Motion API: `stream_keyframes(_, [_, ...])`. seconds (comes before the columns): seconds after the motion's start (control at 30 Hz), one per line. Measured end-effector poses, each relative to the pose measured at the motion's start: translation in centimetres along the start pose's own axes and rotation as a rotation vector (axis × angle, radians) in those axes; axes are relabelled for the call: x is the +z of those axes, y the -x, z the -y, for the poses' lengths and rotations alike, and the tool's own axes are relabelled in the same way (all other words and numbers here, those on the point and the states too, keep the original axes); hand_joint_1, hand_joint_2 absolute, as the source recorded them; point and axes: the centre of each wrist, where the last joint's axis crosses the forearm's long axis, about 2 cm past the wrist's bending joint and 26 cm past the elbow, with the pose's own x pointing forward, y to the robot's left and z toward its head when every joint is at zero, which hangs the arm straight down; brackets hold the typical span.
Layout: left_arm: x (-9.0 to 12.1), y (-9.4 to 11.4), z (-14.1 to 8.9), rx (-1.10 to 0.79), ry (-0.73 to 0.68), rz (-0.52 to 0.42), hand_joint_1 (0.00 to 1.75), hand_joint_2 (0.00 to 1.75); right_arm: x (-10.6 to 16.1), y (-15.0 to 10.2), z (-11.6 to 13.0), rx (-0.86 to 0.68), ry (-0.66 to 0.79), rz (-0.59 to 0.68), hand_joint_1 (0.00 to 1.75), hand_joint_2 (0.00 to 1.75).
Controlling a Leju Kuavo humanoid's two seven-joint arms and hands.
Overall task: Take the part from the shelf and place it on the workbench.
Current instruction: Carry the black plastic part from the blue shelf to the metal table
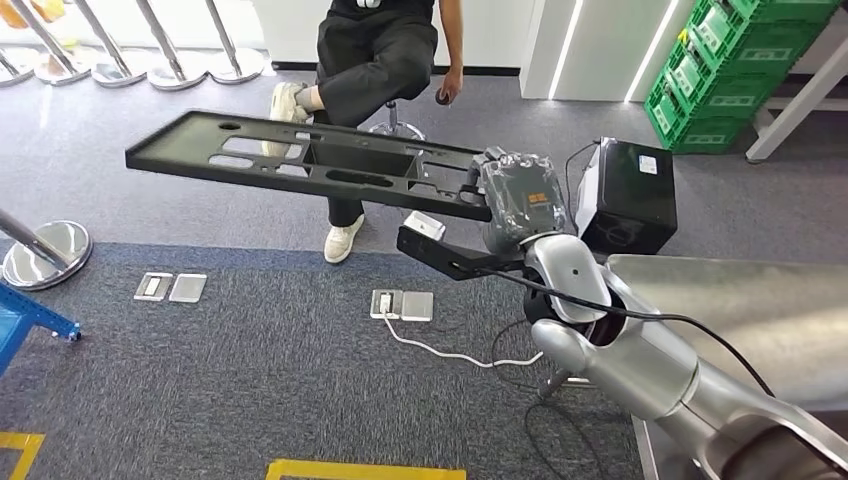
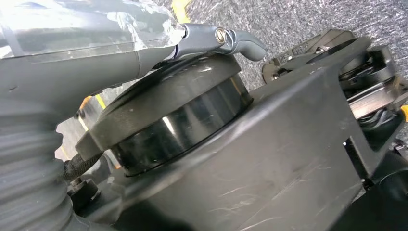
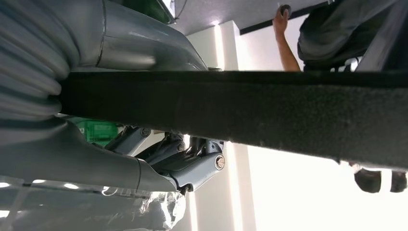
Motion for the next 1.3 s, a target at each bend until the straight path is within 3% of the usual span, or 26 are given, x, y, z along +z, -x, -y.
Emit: stream_keyframes(1.3, [0.0,-0.06,0.08,-0.021,0.001,0.002,0.0,1.75,0.15,0.75,-0.27,-0.002,0.022,-0.024,1.75,1.75])
